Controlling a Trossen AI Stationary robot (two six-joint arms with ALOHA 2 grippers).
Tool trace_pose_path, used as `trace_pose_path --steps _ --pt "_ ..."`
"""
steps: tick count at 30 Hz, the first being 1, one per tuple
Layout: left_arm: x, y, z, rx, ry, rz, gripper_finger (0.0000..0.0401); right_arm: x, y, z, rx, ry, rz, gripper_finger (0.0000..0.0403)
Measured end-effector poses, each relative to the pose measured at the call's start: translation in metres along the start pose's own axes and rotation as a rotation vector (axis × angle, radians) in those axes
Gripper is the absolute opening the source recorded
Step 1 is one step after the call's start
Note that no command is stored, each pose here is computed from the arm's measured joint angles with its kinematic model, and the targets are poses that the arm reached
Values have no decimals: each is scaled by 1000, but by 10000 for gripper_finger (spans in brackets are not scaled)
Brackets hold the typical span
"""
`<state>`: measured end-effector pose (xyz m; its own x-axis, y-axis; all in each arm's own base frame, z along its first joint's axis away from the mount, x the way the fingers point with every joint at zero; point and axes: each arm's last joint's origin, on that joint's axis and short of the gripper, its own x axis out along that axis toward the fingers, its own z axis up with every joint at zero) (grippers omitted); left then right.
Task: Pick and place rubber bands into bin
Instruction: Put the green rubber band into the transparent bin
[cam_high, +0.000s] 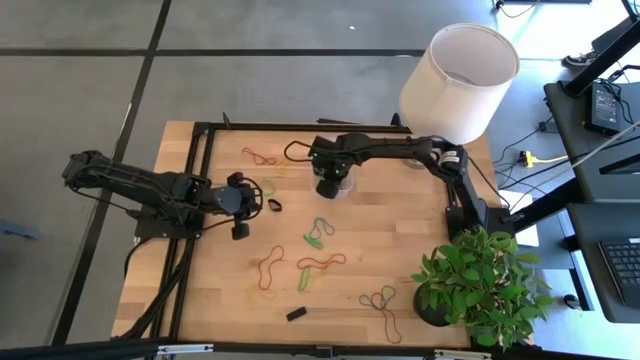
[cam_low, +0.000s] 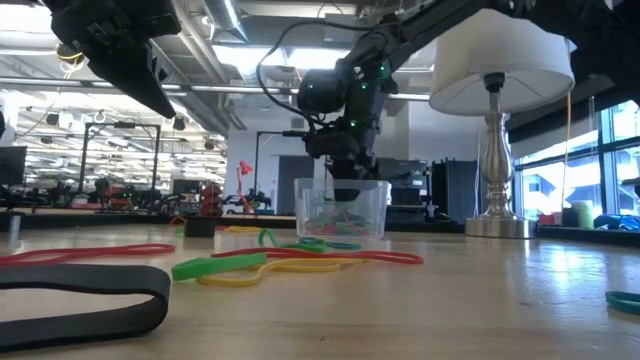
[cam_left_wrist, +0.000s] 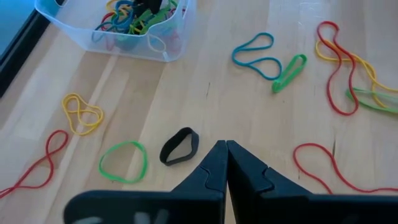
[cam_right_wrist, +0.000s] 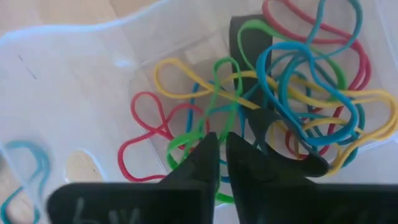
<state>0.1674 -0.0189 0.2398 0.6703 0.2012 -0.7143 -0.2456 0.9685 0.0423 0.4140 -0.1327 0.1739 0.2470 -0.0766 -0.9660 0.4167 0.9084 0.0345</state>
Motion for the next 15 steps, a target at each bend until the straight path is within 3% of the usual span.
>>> trace_pose_path --steps 15 --pt "0 -1 0 3 7 -26 2 -33 0 0 106 -44 1 128"
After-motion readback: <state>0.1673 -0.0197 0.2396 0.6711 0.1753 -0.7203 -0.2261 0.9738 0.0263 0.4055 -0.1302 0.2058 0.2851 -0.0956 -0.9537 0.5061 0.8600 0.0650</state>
